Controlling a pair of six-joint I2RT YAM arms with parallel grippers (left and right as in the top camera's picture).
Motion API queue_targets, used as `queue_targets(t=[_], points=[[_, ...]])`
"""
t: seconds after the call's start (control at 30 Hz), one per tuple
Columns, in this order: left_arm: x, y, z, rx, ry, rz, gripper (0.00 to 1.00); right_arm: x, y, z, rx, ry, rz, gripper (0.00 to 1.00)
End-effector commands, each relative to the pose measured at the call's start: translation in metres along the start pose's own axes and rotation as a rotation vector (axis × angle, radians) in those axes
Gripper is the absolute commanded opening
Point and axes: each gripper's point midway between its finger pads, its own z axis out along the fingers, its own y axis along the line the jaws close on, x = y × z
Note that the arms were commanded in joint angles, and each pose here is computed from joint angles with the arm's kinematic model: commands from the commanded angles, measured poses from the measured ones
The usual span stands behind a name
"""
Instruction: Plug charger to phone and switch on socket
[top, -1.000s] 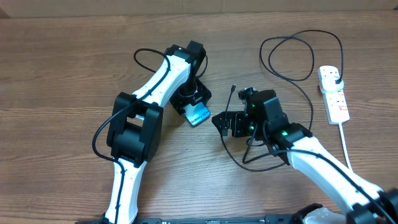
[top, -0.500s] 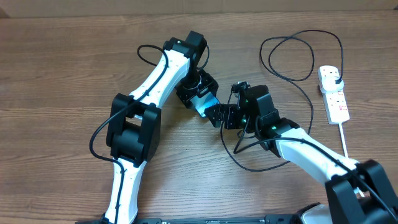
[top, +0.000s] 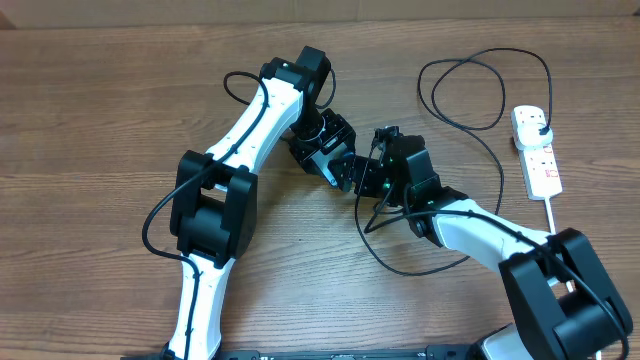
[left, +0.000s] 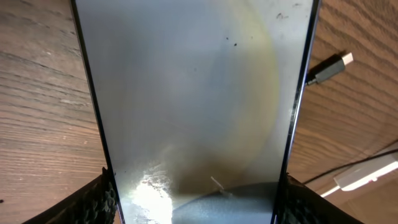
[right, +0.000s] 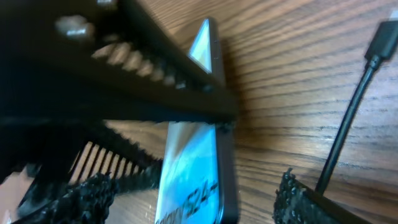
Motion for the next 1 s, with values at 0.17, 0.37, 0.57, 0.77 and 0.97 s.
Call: queue_targets(t=[0.17, 0.37, 0.57, 0.77, 0.97], points=[[0.006, -0.013, -0.004, 0.051, 0.044, 0.01, 0.04, -0.006, -0.017, 0.011, 0.057, -0.049, 0.085, 0.72], [0.007, -0.013, -0.003, 0.045, 0.039, 0.01, 0.04, -0.013, -0.011, 0.011, 0.029, -0.076, 0.121, 0.52], [0.007, -0.015, -0.003, 0.052, 0.035, 0.001, 0.04, -0.013, -0.007, 0.011, 0.008, -0.072, 0.15, 0.35], [0.003, -0.012, -0.003, 0.036, 0.012, 0.001, 0.05, -0.01, -0.002, 0.011, -0.019, -0.049, 0.163, 0.04], [-0.002, -0.011, -0.005, 0.033, -0.01, 0.007, 1.0, -0.011, 0.0, 0.01, -0.034, -0.043, 0.169, 0.04]])
